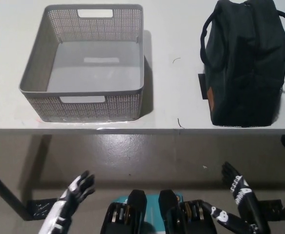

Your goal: Use both hands to pick up a lunch bag on the right hand side and place it into a container on the left hand side

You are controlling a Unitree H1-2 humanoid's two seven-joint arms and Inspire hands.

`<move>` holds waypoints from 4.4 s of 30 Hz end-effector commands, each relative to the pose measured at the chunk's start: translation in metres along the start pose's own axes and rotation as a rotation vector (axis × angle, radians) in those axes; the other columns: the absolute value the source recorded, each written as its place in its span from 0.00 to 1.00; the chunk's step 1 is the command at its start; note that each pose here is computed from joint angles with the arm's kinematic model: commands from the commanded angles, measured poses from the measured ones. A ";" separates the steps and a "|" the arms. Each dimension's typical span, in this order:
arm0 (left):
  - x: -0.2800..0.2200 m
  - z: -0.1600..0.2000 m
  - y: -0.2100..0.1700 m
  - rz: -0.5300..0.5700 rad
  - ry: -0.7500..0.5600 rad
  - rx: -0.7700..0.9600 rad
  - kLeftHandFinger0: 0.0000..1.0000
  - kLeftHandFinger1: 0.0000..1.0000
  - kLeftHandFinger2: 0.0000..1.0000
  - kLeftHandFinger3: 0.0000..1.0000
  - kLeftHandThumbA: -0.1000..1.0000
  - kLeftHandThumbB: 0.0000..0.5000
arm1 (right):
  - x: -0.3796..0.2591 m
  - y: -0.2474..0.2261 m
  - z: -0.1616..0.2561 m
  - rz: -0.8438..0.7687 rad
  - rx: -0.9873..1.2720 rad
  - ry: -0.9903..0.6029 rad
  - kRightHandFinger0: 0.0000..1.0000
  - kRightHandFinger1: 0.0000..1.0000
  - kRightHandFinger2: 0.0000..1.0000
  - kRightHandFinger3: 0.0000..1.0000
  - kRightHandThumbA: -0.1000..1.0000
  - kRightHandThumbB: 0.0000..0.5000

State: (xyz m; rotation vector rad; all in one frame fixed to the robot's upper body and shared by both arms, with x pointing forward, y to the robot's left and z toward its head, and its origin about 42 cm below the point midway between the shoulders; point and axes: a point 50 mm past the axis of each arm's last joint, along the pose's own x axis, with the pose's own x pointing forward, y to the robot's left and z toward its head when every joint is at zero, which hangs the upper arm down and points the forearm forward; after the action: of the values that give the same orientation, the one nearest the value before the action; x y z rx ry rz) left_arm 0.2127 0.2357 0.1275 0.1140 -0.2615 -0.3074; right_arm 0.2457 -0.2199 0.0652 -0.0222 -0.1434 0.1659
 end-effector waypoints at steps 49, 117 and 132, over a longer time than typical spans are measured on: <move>0.370 0.215 -0.058 -0.084 -0.298 -0.207 1.00 1.00 1.00 1.00 1.00 0.86 | 0.190 -0.133 0.203 -0.230 -0.011 -0.498 1.00 1.00 1.00 1.00 1.00 0.68; 0.398 0.051 -0.142 -0.258 0.262 0.103 1.00 1.00 1.00 1.00 1.00 0.84 | 0.317 0.021 0.121 -0.174 0.543 -0.082 1.00 1.00 1.00 1.00 1.00 0.38; 0.408 0.083 -0.174 -0.377 0.214 0.088 1.00 1.00 1.00 1.00 1.00 0.70 | 0.279 -0.010 0.128 -0.268 0.465 -0.128 1.00 1.00 1.00 1.00 1.00 0.27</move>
State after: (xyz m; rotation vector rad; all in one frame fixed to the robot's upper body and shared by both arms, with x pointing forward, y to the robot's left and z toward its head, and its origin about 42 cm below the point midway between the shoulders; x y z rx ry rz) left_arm 0.5304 -0.0072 0.2427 0.2469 0.0102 -0.4669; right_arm 0.5012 -0.2141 0.2067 0.5425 -0.2116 -0.1935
